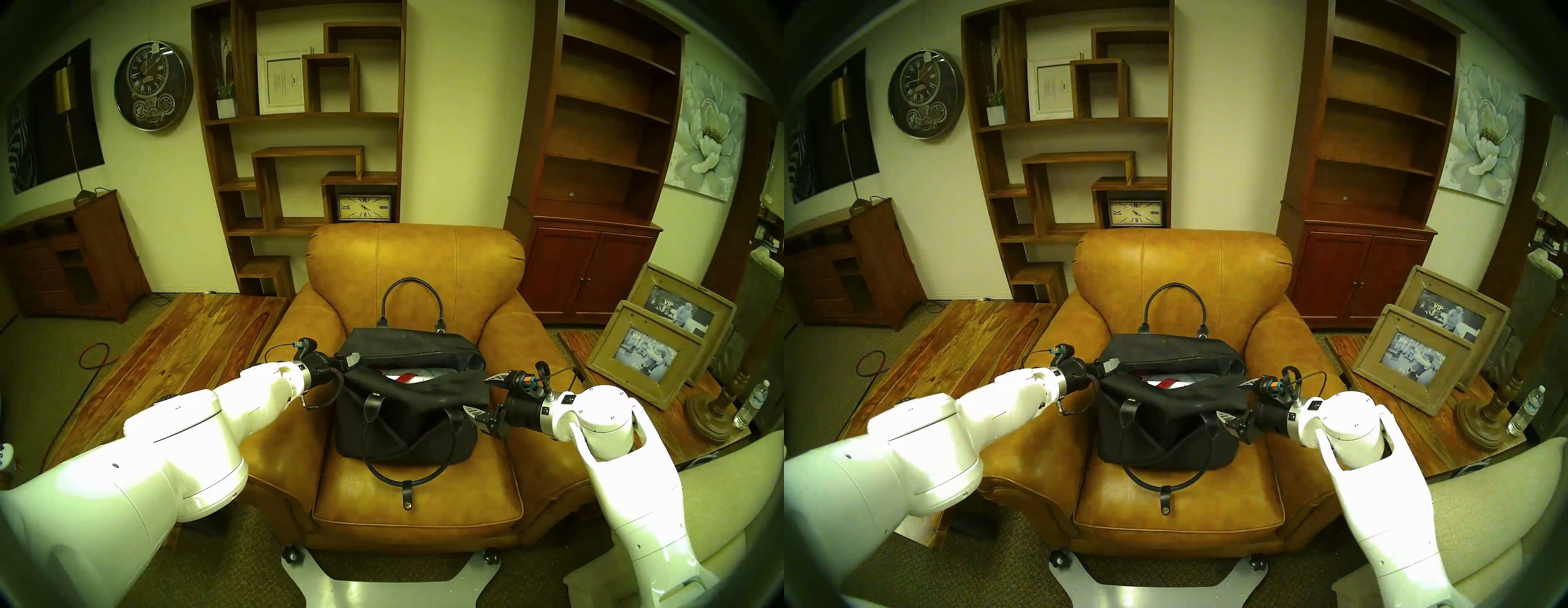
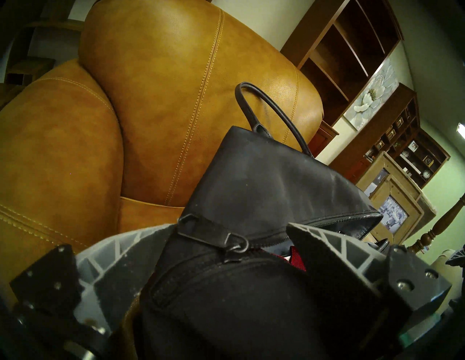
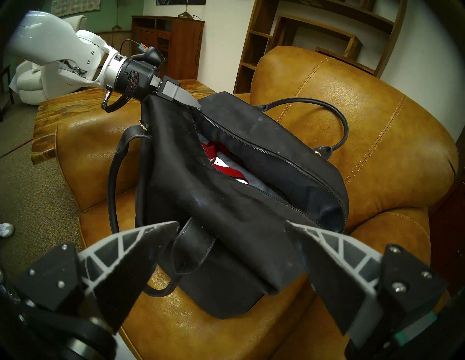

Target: Close a bag with a zipper

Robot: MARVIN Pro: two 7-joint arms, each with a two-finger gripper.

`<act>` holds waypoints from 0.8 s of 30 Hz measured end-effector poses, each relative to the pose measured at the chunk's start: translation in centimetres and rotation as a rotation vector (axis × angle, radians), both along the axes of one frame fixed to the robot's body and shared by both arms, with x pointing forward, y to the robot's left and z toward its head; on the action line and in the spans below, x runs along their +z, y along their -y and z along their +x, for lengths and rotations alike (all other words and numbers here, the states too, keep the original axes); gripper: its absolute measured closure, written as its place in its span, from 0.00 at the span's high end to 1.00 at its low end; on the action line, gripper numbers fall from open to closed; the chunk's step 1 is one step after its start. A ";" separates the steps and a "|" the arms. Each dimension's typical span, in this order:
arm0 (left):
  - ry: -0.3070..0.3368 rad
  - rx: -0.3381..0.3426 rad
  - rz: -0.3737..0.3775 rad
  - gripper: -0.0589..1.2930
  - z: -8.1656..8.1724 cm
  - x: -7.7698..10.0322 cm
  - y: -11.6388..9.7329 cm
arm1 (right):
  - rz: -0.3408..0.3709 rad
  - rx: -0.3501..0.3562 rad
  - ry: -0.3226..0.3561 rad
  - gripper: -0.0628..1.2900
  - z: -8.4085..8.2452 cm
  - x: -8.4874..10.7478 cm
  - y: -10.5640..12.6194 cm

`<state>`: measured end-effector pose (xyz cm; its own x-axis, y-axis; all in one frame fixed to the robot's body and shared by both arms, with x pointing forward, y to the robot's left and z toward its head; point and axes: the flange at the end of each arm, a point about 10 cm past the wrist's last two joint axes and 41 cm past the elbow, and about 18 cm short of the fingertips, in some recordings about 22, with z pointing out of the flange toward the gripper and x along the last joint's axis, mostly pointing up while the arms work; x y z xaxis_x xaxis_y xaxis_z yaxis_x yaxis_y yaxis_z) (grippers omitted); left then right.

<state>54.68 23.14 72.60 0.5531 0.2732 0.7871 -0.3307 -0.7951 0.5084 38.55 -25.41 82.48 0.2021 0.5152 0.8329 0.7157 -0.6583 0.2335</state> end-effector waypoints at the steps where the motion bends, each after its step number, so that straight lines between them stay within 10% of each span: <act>1: 0.000 -0.001 -0.001 0.95 0.0 0.0 0.0 | 0.000 0.000 0.000 0.93 0.0 0.0 0.0; 10: 0.011 -0.006 -0.018 0.95 -0.1 0.2 -0.6 | 0.000 0.000 0.000 0.93 0.0 0.0 0.0; 12: 0.015 -0.005 -0.019 0.74 -0.2 0.1 -0.8 | 0.000 0.000 0.000 0.93 0.0 0.0 0.0; 16: 0.020 -0.004 -0.020 0.71 -0.3 0.0 -1.1 | 0.000 0.000 0.000 0.93 0.0 0.0 0.0; 17: 0.022 -0.004 -0.022 0.54 -0.4 0.0 -1.3 | 0.000 0.000 0.000 0.93 0.0 0.0 0.0; 24: 0.038 -0.014 -0.039 0.36 -0.9 -0.2 -1.7 | 0.000 0.000 0.000 0.93 0.0 0.0 0.0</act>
